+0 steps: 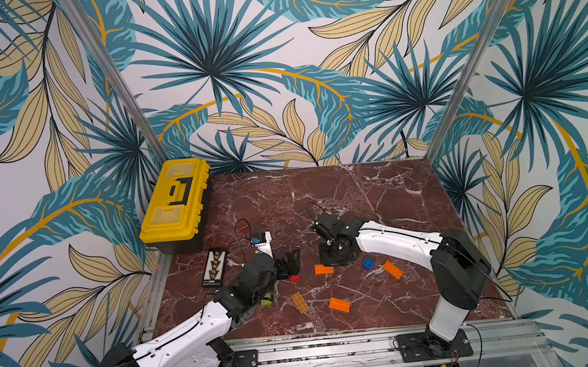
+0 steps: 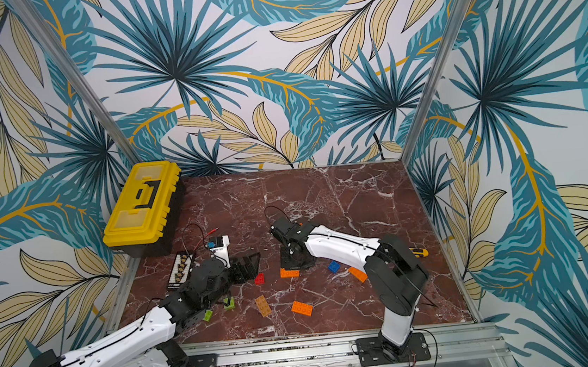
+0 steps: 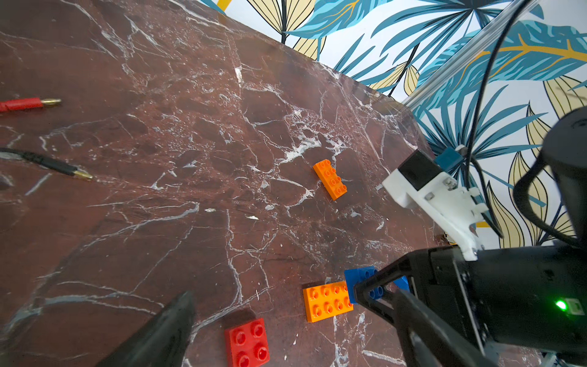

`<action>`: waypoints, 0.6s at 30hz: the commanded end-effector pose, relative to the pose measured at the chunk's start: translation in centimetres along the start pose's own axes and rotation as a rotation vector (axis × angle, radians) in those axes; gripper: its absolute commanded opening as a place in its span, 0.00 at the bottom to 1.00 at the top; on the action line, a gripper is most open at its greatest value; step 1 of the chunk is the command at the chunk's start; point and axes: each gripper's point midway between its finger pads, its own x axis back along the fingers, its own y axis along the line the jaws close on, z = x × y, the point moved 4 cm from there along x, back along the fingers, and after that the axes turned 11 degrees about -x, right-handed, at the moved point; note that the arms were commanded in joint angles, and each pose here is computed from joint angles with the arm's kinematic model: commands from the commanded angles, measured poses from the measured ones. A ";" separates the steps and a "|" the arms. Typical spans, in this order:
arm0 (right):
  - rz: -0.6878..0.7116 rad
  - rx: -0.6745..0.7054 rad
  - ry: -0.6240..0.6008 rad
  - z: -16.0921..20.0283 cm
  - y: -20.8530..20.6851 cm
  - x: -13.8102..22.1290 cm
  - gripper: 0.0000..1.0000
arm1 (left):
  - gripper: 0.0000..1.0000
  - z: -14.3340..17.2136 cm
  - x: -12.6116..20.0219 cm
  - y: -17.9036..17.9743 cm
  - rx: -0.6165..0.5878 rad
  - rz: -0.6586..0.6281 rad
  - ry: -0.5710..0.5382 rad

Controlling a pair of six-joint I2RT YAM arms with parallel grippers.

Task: Assemble the number 5 with lego
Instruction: Assemble the lego brick with the lego brick.

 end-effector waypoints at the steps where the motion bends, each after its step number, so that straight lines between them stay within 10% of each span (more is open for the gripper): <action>1: 0.078 -0.006 0.016 0.5 -0.9 -0.5 0.27 | 1.00 0.6 0.2 0.9 0.006 -0.025 -0.005; 18: 0.067 -0.048 0.037 0.9 -0.5 -2.4 0.26 | 1.00 0.7 0.2 0.9 0.016 -0.023 0.003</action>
